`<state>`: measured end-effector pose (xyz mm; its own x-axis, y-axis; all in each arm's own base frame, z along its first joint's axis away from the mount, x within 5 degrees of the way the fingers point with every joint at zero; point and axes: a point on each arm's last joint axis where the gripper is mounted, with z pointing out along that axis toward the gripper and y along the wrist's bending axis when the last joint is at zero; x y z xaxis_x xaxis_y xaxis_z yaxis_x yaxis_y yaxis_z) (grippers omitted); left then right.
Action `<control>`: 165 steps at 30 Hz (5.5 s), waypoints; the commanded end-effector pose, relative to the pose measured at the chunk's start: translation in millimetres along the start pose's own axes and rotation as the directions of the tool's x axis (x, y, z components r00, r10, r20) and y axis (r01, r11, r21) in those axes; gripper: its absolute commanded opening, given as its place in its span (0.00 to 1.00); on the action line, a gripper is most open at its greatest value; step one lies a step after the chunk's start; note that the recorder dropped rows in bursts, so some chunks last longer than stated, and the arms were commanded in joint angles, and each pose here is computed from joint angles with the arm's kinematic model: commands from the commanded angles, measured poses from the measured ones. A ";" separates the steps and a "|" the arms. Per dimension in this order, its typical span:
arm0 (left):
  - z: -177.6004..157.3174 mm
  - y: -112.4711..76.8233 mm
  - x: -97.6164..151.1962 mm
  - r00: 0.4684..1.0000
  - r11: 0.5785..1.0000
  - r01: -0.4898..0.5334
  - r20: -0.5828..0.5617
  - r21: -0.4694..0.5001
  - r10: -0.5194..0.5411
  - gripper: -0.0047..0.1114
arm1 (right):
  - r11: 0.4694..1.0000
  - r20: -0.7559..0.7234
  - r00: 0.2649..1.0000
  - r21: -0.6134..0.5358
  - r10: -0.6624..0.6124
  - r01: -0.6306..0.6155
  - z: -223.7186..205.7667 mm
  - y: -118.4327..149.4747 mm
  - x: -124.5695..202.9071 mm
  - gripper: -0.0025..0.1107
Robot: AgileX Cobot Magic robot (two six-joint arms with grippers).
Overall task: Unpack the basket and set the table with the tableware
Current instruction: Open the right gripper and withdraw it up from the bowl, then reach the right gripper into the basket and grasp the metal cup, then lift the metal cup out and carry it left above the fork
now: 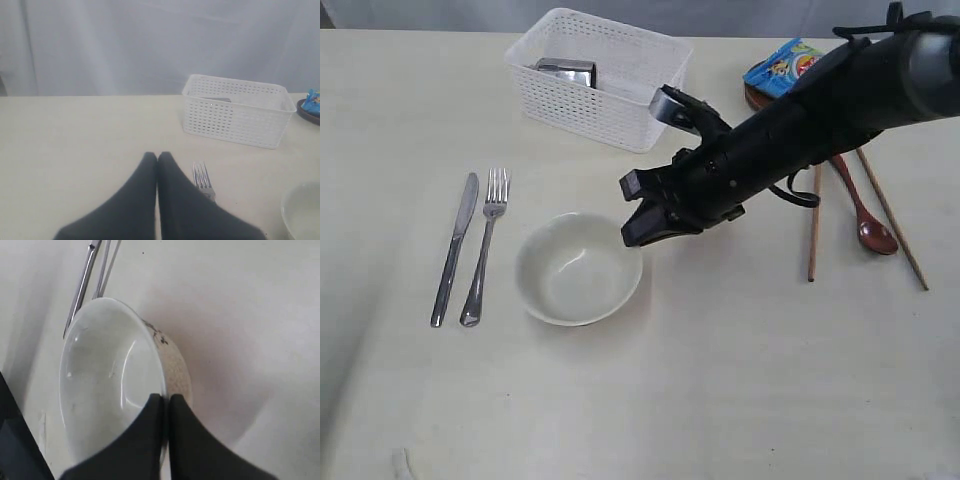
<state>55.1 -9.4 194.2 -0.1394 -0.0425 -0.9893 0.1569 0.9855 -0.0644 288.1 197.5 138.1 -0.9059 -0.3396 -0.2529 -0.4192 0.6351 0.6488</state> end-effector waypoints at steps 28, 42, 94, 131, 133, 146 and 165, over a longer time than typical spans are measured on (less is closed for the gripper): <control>-0.1 0.0 0.2 1.000 1.000 0.000 0.007 0.001 0.000 0.04 | 0.973 0.348 0.912 0.144 -0.218 0.177 -98.8 44.5 -65.1 0.38; -0.1 0.0 0.2 1.000 1.000 0.000 0.007 0.001 0.000 0.04 | 0.935 0.466 0.828 0.306 -0.310 0.178 -87.2 16.7 -146.1 0.02; -0.1 0.0 0.2 1.000 1.000 0.000 0.007 0.001 0.000 0.04 | 0.934 0.123 0.983 0.345 -0.140 0.090 -96.6 -28.2 -193.7 0.02; -0.1 -0.1 0.2 1.000 1.000 0.002 0.007 0.002 -0.002 0.04 | 0.958 0.293 0.946 0.200 0.140 -0.204 -22.8 -71.4 -206.4 0.40; -0.1 -0.1 0.2 1.000 1.000 0.002 0.007 0.002 -0.002 0.04 | 0.965 0.296 0.945 0.174 0.142 -0.199 -20.2 -71.0 -207.0 0.40; -0.1 -0.2 0.2 1.000 1.000 0.007 0.007 0.003 -0.007 0.04 | 0.978 0.339 0.932 0.112 0.130 -0.177 -10.2 -75.4 -211.1 0.21; -0.1 -0.1 0.2 1.000 1.000 0.004 0.007 0.002 -0.004 0.04 | 0.875 0.013 0.944 0.379 -0.330 0.301 -109.1 97.4 -147.1 0.02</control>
<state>55.1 -9.4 194.2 -0.1394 -0.0425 -0.9893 0.1569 0.9855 -0.0644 407.5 238.3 306.2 -0.7154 -0.5036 -0.4844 -0.6614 0.7116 0.2370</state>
